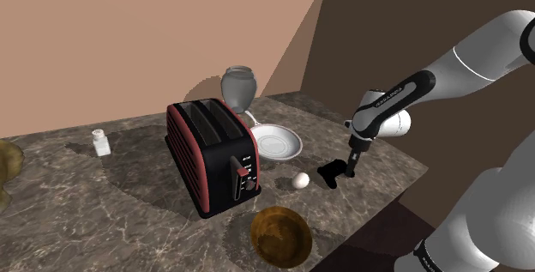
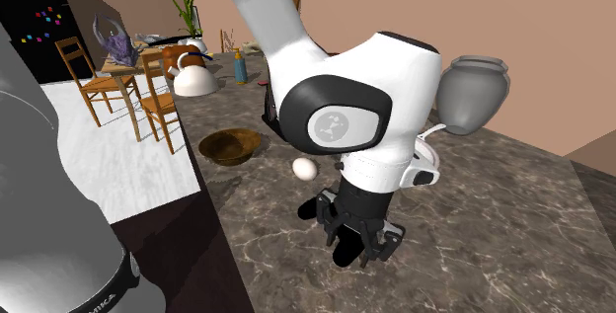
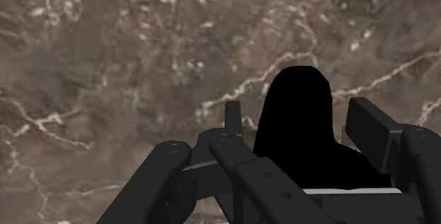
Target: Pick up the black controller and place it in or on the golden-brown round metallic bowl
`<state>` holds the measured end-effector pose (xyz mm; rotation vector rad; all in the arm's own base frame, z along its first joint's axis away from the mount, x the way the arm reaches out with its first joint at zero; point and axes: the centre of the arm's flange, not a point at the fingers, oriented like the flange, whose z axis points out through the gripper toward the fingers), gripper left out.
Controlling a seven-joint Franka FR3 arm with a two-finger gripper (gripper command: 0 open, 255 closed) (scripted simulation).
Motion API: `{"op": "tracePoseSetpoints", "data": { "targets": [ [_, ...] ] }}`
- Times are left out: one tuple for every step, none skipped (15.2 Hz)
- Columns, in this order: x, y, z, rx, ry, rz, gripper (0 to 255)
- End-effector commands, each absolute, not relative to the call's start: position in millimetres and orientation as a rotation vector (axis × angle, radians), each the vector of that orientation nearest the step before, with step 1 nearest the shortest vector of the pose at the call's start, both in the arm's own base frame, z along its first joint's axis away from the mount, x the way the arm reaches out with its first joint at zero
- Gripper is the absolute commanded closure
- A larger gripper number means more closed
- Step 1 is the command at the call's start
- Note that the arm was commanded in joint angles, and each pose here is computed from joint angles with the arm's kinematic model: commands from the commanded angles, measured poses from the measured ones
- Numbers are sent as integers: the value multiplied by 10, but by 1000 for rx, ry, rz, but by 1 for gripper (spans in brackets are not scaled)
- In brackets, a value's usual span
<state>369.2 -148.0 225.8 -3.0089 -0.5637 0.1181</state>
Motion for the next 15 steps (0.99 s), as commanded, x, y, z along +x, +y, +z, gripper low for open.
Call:
{"op": "tracePoseSetpoints", "data": {
  "targets": [
    [3692, -1480, 2258, -3009, -564, 118, 255],
    [3692, -1480, 2258, -3009, -564, 118, 255],
    [3692, -1480, 2258, -3009, -564, 118, 255],
    [3692, -1480, 2258, -3009, -564, 118, 255],
    [3692, -1480, 2258, -3009, -564, 118, 255],
    [3692, -1480, 2258, -3009, -564, 118, 255],
    [3692, -1480, 2258, -3009, -564, 118, 255],
    [3692, -1480, 2258, -3009, -564, 118, 255],
    [3692, -1480, 2258, -3009, -564, 118, 255],
    [3692, -1480, 2310, -3009, -564, 118, 255],
    [3692, -1480, 2363, -3009, -564, 118, 255],
    [3692, -1480, 2416, -3009, -564, 118, 255],
    [3692, -1480, 2469, -3009, -564, 118, 255],
    [3692, -1480, 2522, -3009, -564, 118, 255],
    [3692, -1480, 2574, -3009, -564, 118, 255]
  ]
}}
